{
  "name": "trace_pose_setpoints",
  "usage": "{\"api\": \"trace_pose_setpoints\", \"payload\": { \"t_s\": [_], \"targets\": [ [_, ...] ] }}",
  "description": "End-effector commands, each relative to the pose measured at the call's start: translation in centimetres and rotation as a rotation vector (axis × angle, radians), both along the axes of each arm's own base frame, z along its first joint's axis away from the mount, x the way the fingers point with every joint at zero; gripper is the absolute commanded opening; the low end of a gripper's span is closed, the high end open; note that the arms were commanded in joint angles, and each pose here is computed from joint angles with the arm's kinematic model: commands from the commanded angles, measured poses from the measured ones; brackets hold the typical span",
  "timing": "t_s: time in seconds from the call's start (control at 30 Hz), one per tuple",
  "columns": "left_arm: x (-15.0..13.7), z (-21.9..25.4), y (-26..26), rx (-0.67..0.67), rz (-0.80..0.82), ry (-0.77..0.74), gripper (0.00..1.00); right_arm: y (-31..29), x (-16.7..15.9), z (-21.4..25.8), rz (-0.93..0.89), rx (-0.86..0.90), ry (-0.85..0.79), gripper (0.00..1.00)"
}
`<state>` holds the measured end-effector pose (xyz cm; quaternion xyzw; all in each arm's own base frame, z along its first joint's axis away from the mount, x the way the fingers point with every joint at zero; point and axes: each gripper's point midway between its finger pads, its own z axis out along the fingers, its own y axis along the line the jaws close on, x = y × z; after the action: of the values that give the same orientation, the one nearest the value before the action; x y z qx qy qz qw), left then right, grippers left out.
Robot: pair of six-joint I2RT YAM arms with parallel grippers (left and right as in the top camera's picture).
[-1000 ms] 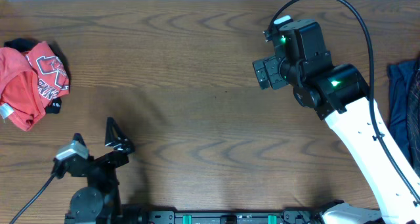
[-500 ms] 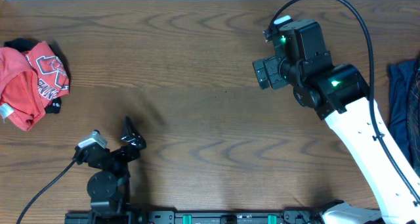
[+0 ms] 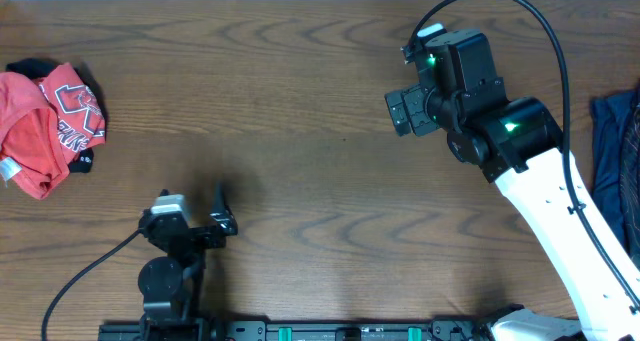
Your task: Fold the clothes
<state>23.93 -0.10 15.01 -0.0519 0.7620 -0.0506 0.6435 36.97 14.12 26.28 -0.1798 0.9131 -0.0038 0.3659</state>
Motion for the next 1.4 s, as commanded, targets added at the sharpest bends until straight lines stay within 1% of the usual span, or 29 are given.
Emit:
{"api": "trace_pose_setpoints", "payload": {
  "t_s": [0.0, 0.17, 1.1, 1.23, 1.37],
  "targets": [
    [0.00, -1.25, -1.64, 0.109, -0.115, 0.012, 0.98, -0.36, 0.19, 0.88, -0.003, -0.003, -0.023, 0.99],
    [0.05, -1.13, -1.67, 0.163, -0.125, 0.001, 0.98, -0.36, 0.19, 0.88, -0.003, -0.003, -0.023, 0.99],
    [0.12, -1.64, -1.48, 0.162, -0.116, 0.024, 0.98, -0.36, 0.19, 0.88, -0.003, -0.003, -0.023, 0.99],
    [0.12, -1.64, -1.48, 0.162, -0.116, 0.024, 0.98, -1.18, 0.44, 1.01, -0.021, -0.053, -0.041, 0.99],
    [0.12, -1.64, -1.48, 0.162, -0.116, 0.024, 0.98, -1.02, 0.57, 1.11, -0.032, -0.035, -0.045, 0.99]
  ]
}}
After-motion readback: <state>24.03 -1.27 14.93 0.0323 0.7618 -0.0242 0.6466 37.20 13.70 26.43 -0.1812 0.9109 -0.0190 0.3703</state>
